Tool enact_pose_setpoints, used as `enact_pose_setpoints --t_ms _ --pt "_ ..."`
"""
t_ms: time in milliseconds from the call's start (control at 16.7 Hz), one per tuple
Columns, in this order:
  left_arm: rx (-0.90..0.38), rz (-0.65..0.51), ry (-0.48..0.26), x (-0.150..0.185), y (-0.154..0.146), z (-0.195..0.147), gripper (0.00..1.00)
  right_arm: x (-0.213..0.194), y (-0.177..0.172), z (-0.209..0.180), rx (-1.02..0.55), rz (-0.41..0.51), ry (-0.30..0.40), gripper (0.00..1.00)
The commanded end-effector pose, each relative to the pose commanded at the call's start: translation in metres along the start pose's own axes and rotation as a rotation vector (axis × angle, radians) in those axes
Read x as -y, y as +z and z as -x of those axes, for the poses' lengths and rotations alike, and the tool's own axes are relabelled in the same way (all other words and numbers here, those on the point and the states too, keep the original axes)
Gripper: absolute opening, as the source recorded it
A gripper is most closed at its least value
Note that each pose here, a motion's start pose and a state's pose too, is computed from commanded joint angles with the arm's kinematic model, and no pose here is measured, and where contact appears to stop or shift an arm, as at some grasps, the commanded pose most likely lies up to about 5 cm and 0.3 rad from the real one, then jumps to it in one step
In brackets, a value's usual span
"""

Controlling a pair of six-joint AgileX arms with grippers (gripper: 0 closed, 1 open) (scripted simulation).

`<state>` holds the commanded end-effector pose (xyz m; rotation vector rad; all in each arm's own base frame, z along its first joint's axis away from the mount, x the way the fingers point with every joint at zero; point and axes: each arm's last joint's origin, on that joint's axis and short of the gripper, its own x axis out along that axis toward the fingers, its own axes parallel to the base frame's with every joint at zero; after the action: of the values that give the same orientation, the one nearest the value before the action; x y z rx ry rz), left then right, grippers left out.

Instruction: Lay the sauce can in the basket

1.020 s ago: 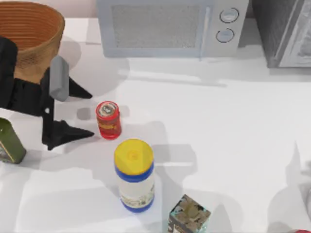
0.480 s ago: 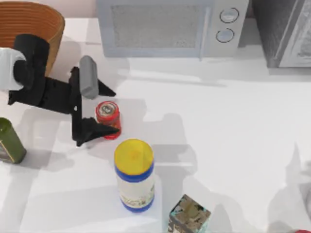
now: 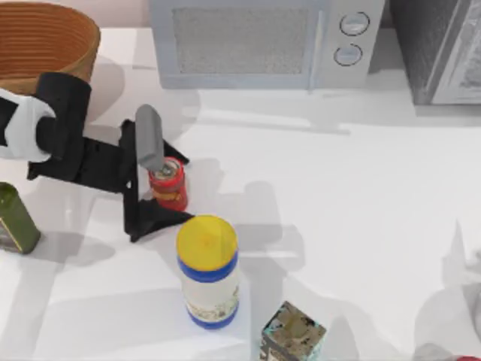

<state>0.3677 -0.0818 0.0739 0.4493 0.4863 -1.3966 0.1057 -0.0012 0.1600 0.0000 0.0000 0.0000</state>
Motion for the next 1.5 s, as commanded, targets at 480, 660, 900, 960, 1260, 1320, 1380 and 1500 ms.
enact_pose_setpoints --t_ms 480,660,900,960,1260,1320,1380,1500 --pt "0.0 0.0 0.0 0.0 0.0 0.0 0.47 0.0 0.0 0.0 0.0 0.0 0.0 1.0" --pt "0.0 0.0 0.0 0.0 0.0 0.0 0.25 0.0 0.0 0.0 0.0 0.0 0.0 1.0" --pt "0.0 0.0 0.0 0.0 0.0 0.0 0.0 0.0 0.0 0.0 0.0 0.0 0.0 1.0" --pt "0.0 0.0 0.0 0.0 0.0 0.0 0.0 0.0 0.0 0.0 0.0 0.0 0.0 1.0" --pt "0.0 0.0 0.0 0.0 0.0 0.0 0.0 0.0 0.0 0.0 0.0 0.0 0.0 1.0" --pt "0.0 0.0 0.0 0.0 0.0 0.0 0.0 0.0 0.0 0.0 0.0 0.0 0.0 1.0" --pt "0.001 -0.002 0.002 -0.0004 0.0003 0.001 0.0 0.0 0.0 0.0 0.0 0.0 0.0 1.0" --pt "-0.001 -0.009 0.024 -0.0045 0.0059 0.0058 0.0 0.0 0.0 0.0 0.0 0.0 0.0 1.0"
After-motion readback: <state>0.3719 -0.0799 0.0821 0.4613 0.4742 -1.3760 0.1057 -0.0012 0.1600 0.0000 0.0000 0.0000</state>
